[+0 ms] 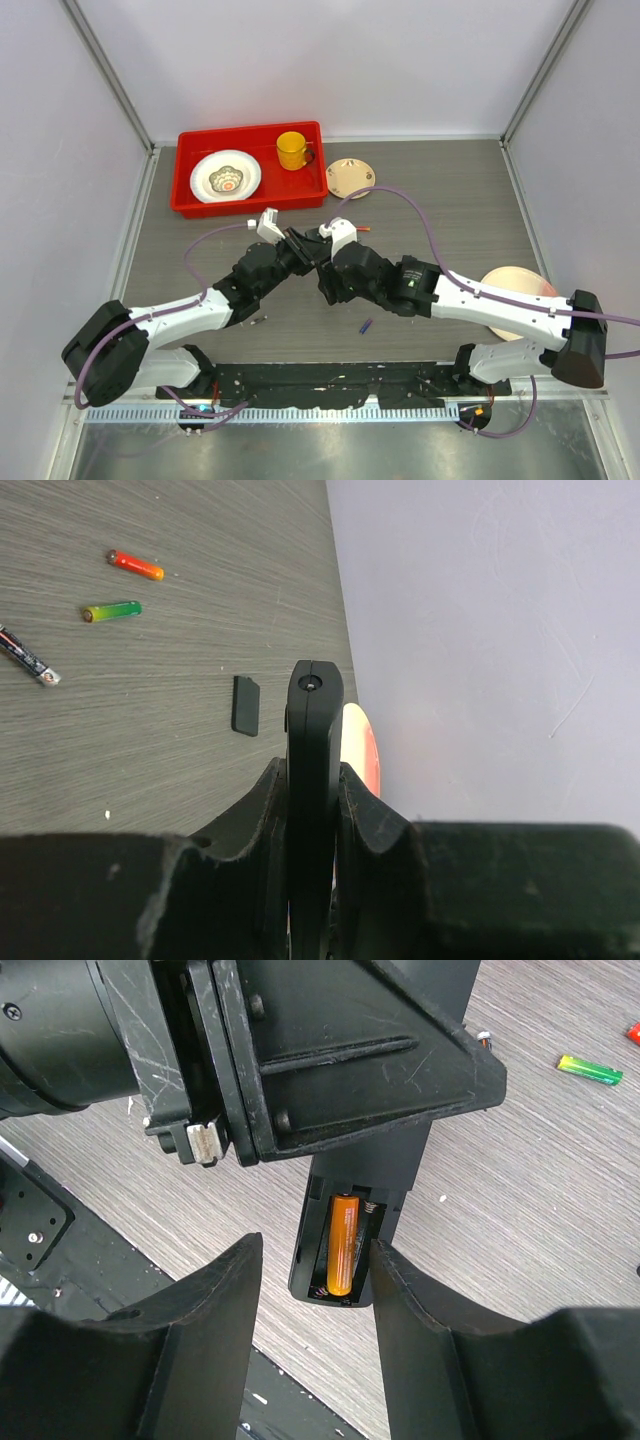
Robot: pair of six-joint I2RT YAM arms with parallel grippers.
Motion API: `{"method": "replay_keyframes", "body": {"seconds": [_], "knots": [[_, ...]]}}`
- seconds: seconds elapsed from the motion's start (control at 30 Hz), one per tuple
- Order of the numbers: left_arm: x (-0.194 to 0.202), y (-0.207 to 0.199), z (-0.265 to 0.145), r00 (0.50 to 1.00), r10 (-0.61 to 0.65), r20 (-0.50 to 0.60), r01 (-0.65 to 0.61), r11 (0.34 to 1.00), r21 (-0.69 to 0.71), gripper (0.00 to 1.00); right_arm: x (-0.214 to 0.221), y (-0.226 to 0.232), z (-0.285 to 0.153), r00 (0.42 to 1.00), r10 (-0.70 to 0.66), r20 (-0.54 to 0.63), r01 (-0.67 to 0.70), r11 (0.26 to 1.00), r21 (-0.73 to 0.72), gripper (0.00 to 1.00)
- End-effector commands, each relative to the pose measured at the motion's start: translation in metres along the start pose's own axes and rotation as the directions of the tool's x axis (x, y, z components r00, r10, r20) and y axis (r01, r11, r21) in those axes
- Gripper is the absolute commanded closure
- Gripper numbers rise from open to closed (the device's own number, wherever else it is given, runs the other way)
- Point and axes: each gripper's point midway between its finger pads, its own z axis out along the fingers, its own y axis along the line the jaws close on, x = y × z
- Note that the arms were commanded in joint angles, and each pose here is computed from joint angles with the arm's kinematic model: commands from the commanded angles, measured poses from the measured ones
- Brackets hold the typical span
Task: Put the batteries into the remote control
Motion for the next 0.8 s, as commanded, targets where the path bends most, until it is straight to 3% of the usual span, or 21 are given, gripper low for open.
{"method": "replay_keyframes", "body": {"seconds": [0.0,0.5,0.77], "knots": [[-0.015,-0.03,-0.002,0.998,-0.024,0.05,0.02,0.996,0.083,1.0,-0.022,0.013,0.0,0.998,0.021,0.065,-0.019,0.999,-0.035,0.48],[-0.015,-0.026,0.0,0.998,-0.029,0.052,0.026,0.997,0.071,1.0,-0.017,0.014,0.002,0.999,0.022,0.05,-0.02,0.999,-0.034,0.49],[-0.023,-0.035,-0.006,0.996,-0.04,0.082,0.031,0.994,0.101,1.0,-0.005,0.014,0.009,0.999,0.029,0.016,-0.029,0.999,-0.024,0.63]]}}
